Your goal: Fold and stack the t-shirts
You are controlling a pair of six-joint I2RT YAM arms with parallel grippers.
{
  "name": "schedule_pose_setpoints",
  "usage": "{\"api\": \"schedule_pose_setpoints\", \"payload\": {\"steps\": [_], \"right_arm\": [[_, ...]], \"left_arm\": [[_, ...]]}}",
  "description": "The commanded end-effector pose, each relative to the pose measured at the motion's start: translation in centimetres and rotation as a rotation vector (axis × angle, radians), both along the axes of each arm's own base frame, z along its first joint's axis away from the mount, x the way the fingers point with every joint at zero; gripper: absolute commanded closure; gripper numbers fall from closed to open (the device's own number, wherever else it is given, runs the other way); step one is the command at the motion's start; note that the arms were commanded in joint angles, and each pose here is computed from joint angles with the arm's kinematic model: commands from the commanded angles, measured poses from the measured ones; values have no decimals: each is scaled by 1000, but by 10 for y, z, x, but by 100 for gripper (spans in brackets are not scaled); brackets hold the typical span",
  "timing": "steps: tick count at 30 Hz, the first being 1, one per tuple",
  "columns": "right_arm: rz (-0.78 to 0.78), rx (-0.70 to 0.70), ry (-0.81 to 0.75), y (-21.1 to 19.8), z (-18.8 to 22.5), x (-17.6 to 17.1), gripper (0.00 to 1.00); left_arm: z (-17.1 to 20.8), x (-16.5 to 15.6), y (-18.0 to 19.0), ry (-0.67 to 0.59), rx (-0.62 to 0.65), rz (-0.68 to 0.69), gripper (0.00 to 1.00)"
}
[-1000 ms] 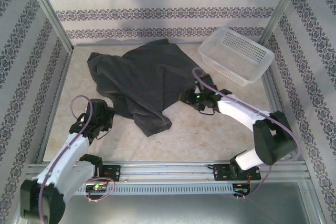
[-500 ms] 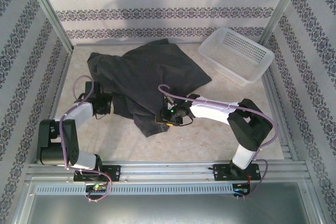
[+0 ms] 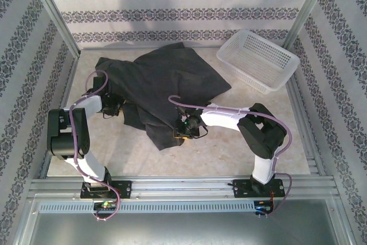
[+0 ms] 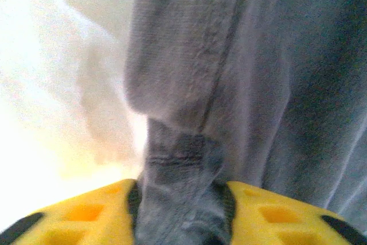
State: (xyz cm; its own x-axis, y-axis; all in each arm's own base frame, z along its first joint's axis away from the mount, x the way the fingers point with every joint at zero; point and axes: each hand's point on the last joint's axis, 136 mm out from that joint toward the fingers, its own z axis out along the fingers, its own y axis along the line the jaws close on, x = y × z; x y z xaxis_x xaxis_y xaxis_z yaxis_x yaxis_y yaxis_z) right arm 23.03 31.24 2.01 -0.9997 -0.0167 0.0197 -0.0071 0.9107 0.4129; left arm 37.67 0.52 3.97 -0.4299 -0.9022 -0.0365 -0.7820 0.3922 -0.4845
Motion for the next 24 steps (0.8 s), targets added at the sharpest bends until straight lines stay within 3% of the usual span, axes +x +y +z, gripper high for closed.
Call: {"api": "schedule_pose_setpoints", "payload": {"steps": [1,10,14,17,19,24], "right_arm": [[-17,-55,2,-11,-6,6,87],[-24,-46,-7,-13,3,13,96],[-30,-32,-11,-13,9,19,100],[-37,-26,-25,-15,16,24,100],[-41,-23,-43,-18,24,29,100],[-84,26,-110,-26,56,49,100]], "left_arm": [[4,-28,7,63,63,-20,49],[-16,-6,-8,18,-31,-41,59],[-21,1,-9,18,-33,-50,74],[-6,10,-2,-16,0,-37,92],[9,16,1,-35,23,-36,100],[55,23,15,-89,113,-44,100]]}}
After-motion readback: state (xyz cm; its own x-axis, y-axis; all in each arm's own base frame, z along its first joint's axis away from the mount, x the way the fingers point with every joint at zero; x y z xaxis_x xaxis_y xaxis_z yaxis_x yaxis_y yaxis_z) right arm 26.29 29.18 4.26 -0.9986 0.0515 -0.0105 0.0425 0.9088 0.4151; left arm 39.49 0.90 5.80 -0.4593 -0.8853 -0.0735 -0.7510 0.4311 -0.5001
